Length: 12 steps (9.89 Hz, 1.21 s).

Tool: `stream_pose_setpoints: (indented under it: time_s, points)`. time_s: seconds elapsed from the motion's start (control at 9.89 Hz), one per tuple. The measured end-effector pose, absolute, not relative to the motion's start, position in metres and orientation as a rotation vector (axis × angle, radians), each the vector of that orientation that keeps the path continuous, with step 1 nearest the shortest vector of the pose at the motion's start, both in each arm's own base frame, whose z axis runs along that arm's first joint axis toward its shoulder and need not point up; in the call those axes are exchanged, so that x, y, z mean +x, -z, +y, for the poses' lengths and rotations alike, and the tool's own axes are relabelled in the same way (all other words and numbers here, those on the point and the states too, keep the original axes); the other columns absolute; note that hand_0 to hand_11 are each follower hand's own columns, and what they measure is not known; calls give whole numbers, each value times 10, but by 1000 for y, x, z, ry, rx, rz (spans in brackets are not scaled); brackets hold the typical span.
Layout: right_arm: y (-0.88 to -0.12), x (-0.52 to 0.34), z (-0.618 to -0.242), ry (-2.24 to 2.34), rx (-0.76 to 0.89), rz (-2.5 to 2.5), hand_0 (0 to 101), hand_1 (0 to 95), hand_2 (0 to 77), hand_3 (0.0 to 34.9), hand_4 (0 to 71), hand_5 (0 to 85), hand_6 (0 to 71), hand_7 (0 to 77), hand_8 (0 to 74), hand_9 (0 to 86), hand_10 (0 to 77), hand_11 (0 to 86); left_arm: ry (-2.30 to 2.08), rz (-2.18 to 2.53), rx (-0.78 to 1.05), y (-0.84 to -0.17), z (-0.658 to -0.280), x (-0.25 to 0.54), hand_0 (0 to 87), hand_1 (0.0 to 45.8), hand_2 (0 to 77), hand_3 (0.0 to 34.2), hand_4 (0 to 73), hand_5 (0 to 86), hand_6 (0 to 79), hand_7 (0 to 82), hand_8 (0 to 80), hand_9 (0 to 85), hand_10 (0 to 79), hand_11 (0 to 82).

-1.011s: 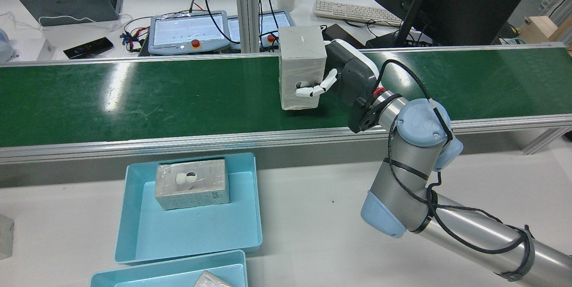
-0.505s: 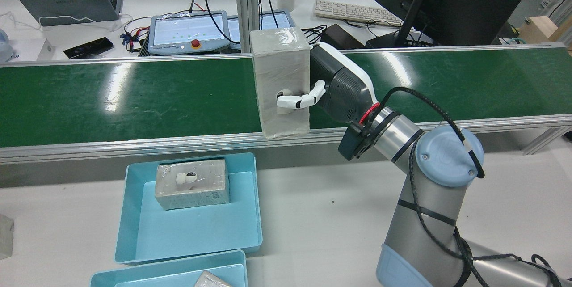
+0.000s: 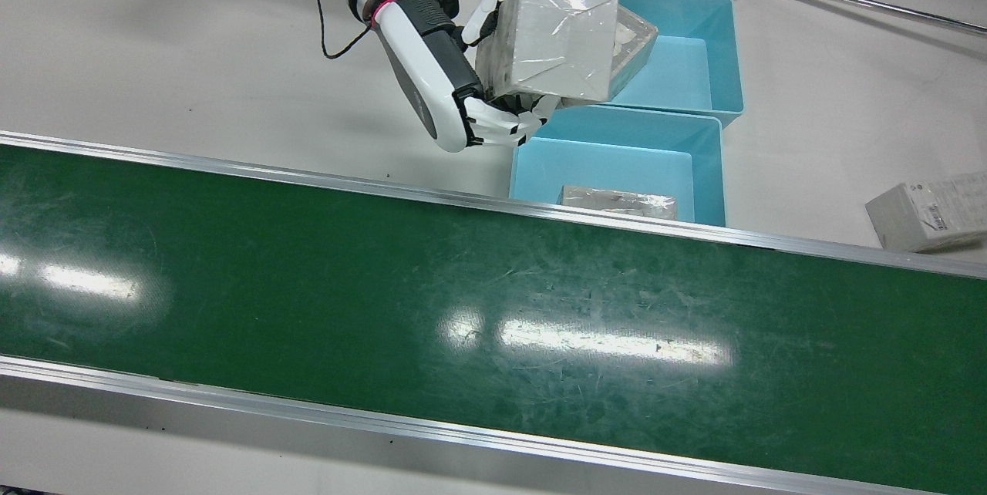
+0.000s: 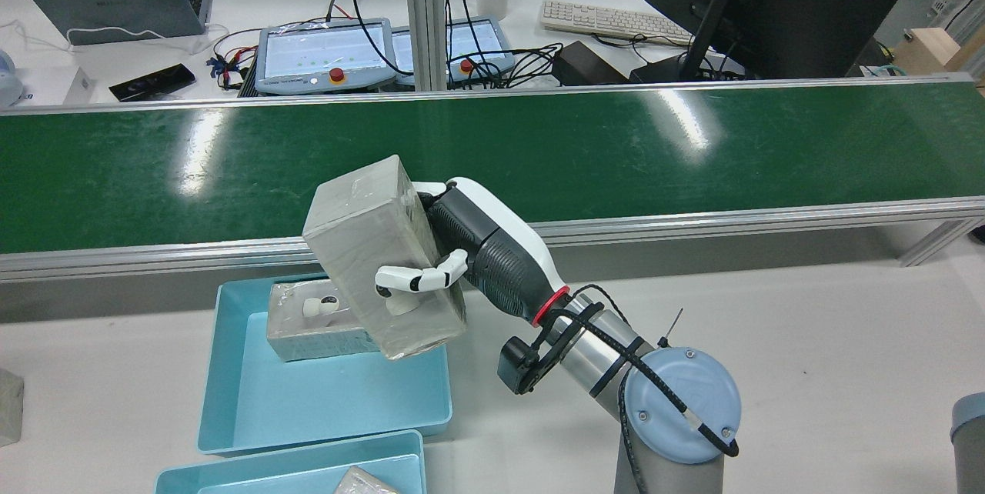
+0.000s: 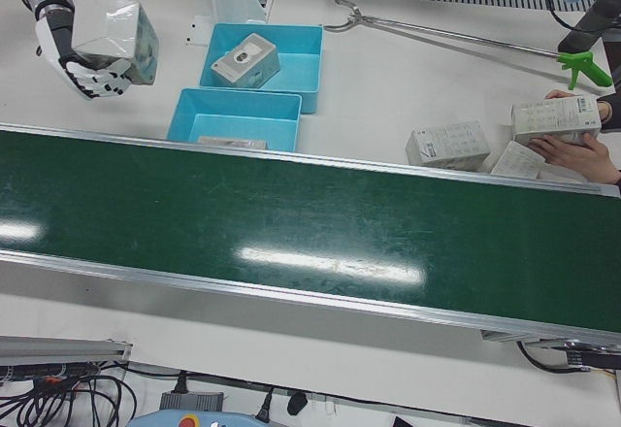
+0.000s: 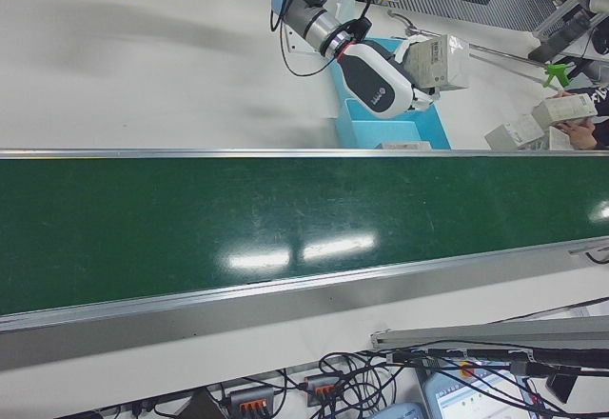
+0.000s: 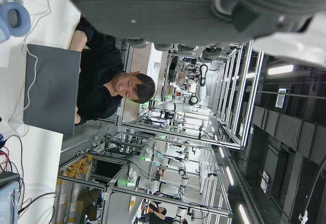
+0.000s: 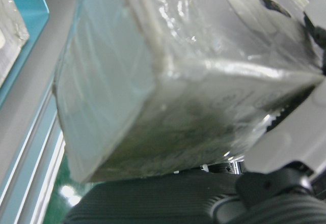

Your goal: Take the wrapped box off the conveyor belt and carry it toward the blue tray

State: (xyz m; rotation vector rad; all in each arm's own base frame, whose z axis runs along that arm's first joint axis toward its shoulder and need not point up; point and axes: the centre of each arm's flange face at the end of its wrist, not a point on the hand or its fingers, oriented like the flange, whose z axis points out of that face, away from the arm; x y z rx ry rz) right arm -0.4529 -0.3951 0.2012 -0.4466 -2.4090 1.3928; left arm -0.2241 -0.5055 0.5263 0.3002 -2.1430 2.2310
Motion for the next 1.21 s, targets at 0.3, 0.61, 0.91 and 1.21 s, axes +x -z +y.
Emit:
stream_pose_setpoints:
  time_s: [0.3,0.61,0.91,1.21]
  points:
    - [-208,-479,-378,-1366,-465,-2366,474,16,404,0,278,469,360,682,507,545,409,496,-2231,-2143,300,-526,-505,-224,0,0,5,0,0,11,0,5,5,5,5,0]
    - [-207,-491,-360,-1336,-526,-2345,479,27,404,28,213,420,305,682,425,447,322,404,-2231,-2143,300,-526,-505,-224,0,0,5,0,0,11,0,5,5,5,5,0]
    - [-200,-489,-349,-1322,-590,-2349,471,175,175,150,76,98,93,349,120,169,0,109,-2231,-2143,300,-526,-505,-224,0,0,11,0,0,11,0,5,5,0,5,0]
    - [-185,-465,-350,-1301,-635,-2398,469,104,22,209,76,98,11,158,0,16,0,16,-2231,-2143,300,-526,-505,-224,0,0,11,0,0,5,0,5,5,5,5,0]
